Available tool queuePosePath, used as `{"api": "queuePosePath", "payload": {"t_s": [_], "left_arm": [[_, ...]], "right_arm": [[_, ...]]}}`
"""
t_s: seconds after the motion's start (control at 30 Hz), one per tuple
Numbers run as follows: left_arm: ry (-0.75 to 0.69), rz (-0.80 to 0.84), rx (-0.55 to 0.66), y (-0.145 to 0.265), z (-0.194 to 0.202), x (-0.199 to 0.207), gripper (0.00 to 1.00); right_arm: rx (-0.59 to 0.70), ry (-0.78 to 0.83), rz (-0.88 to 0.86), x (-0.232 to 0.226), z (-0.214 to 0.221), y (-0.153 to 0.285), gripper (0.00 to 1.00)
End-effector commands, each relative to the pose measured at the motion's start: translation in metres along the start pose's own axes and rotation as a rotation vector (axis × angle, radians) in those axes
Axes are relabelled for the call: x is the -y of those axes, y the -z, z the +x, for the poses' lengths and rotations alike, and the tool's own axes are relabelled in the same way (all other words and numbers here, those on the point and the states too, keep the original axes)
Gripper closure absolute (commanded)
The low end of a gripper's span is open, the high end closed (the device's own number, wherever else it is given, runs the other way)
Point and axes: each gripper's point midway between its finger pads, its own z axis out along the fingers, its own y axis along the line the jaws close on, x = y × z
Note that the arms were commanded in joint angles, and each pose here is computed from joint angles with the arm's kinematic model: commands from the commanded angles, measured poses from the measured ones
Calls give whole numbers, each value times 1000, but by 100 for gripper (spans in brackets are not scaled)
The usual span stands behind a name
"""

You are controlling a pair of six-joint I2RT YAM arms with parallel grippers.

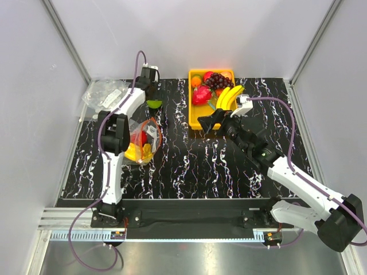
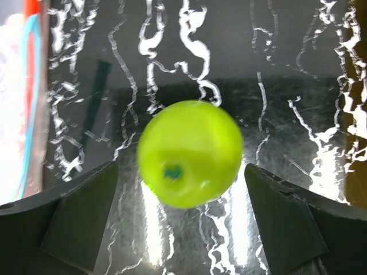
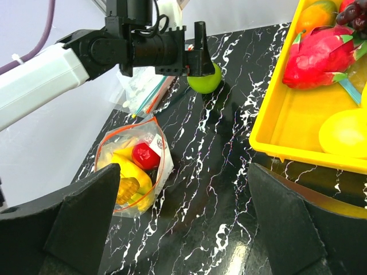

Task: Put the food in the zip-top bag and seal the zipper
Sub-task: Pick up the fake fruit from the center of the board.

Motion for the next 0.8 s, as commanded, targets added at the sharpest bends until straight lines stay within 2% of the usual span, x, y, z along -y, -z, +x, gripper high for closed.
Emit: {"api": "queuePosePath", "payload": {"t_s": [0.0,0.17,0.27,0.3,0.37,0.4,0.5,0.63,0.67,0.77], "left_arm": [[-10,58,9,-6,-12,10,1],[14,69,-47,-17,2,10,1],[17,85,-62,-19,5,10,14],[20,90,-60,-17,4,10,25],[26,117,-42,-10,-4,12,35],[23,126,-43,-9,-3,13,44],[16,163,11,8,-20,17,52],[31,269,39,36,-24,32,55],[39,303,74,55,-36,37,56],[75,446,114,95,-37,57,56]], "right_arm": [[19,10,-11,-3,-4,3,0],[16,4,-16,-4,-3,4,0],[8,5,-22,-5,-1,3,3],[5,5,-25,-6,0,4,5],[-1,4,-13,-2,2,3,6],[-4,6,-13,-2,3,3,6],[-8,4,-7,0,5,4,4],[-14,9,9,4,7,8,1],[-25,14,28,8,10,9,1],[-44,14,56,13,11,15,0]]}}
